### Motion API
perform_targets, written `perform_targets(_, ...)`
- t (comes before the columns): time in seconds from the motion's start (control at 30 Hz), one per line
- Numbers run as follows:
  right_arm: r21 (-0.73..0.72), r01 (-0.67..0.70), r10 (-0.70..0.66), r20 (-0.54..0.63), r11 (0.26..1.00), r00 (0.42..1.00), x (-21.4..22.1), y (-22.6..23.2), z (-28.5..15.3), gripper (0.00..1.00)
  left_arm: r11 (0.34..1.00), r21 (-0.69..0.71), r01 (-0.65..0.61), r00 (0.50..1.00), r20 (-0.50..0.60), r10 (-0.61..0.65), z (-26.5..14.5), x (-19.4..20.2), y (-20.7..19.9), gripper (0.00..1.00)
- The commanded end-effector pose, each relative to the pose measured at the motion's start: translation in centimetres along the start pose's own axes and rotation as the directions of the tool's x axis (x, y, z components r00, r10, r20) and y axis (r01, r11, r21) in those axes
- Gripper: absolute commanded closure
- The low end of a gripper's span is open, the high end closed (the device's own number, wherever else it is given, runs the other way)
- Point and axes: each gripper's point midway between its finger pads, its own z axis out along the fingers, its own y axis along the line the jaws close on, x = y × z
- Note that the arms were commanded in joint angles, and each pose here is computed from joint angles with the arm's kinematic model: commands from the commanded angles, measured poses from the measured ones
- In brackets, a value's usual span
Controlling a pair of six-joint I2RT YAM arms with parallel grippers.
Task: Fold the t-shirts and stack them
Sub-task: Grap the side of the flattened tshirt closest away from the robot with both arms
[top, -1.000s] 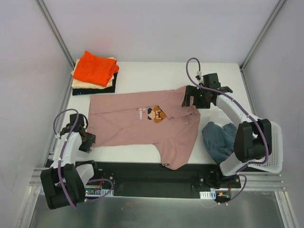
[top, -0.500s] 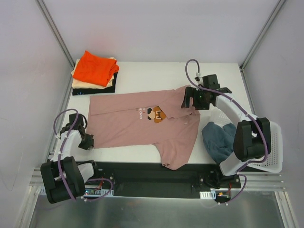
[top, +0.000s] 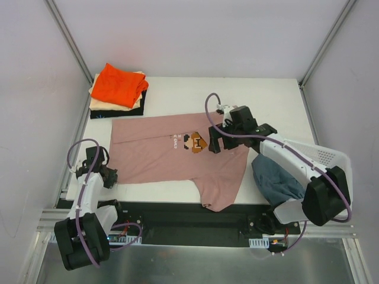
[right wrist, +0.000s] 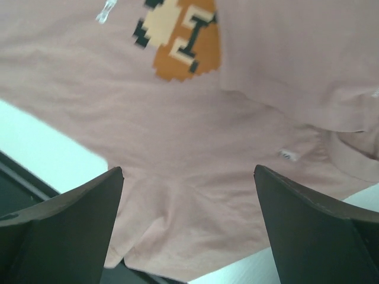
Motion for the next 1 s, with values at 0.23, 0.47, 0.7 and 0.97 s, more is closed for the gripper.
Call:
perform_targets(0.23, -0.061, 0.297, -0.299, -0.358, 0.953, 0.885, 13.1, 6.3, -3.8, 0.01, 0.998, 0.042, -0.044, 0.998, 0.038, 0.042, -0.1, -0.6, -0.3, 1.0)
perform_targets(0.47, -0.002, 0.213, -0.185, -0.501, 0.977, 0.845, 20.0, 6.4, -4.3, 0.13, 0.997, 0.058, -0.052, 0.998, 0.035, 0.05, -0.2, -0.6, -0.7, 1.0)
perform_targets(0.7, 0.07, 0.188, -0.13, -0.492, 0.98, 0.861, 22.0, 5.8, -3.2, 0.3, 0.996, 0.064, -0.057, 0.998, 0.042, 0.055, -0.2, -0.8, -0.8, 1.0)
perform_targets(0.97, -0.06, 0.205, -0.206, -0.524, 0.977, 0.827, 24.1, 9.6, -2.0, 0.35, 0.996, 0.065, -0.066, 0.997, 0.043, 0.064, -0.2, -0.8, -0.8, 1.0)
